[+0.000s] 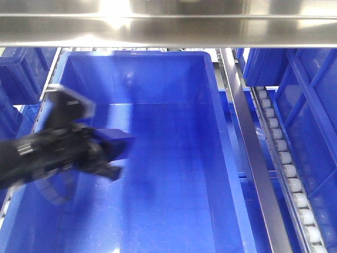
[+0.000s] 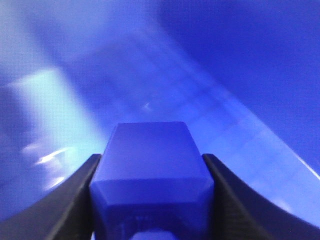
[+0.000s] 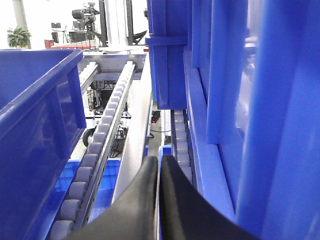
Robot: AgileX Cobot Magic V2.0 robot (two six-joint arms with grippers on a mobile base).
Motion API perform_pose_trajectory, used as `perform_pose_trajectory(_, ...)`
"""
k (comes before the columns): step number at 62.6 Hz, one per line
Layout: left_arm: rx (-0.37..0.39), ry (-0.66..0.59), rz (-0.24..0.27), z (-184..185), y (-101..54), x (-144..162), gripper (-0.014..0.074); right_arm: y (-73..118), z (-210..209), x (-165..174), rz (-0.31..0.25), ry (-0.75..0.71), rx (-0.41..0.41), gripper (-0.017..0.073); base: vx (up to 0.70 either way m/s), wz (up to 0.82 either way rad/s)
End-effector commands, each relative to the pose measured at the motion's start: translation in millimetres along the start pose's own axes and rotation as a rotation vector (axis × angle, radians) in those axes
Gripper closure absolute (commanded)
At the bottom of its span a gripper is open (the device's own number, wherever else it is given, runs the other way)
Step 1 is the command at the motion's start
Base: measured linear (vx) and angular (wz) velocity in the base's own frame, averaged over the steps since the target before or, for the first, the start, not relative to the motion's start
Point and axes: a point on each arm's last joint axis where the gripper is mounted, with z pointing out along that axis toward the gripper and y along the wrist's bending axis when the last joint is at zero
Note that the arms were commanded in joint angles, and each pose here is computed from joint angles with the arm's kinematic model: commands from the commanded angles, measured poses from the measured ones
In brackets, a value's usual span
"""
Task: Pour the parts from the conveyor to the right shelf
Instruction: 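Extend the left gripper into the blue bin and open it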
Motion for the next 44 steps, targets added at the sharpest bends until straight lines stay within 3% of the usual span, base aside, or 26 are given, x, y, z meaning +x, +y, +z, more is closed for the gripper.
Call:
perform_pose_trajectory(1, -0.010, -0.026, -0.038, 17, 1.7, -18, 0.0583, -0.6, 2, -1, -0.013, -0.045, 0.006, 0.0568, 0.00, 0.00)
perform_pose_trajectory(16, 0.045, 0.068, -0.044, 67, 2.5, -17, 0.0496, -0.6, 2, -1, -0.013, -0.045, 0.006, 0.0568, 0.00, 0.00)
perform_pose_trajectory(33, 0.042, 0.085, -0.033, 79, 4.0, -15, 0.0195, -0.6, 2, -1, -0.013, -0.045, 0.006, 0.0568, 0.00, 0.00)
perform_pose_trajectory(44, 0.053, 0.087, -0.036, 77, 2.9, -15, 0.0070, -0.6, 2, -1, -0.013, -0.045, 0.006, 0.0568, 0.00, 0.00)
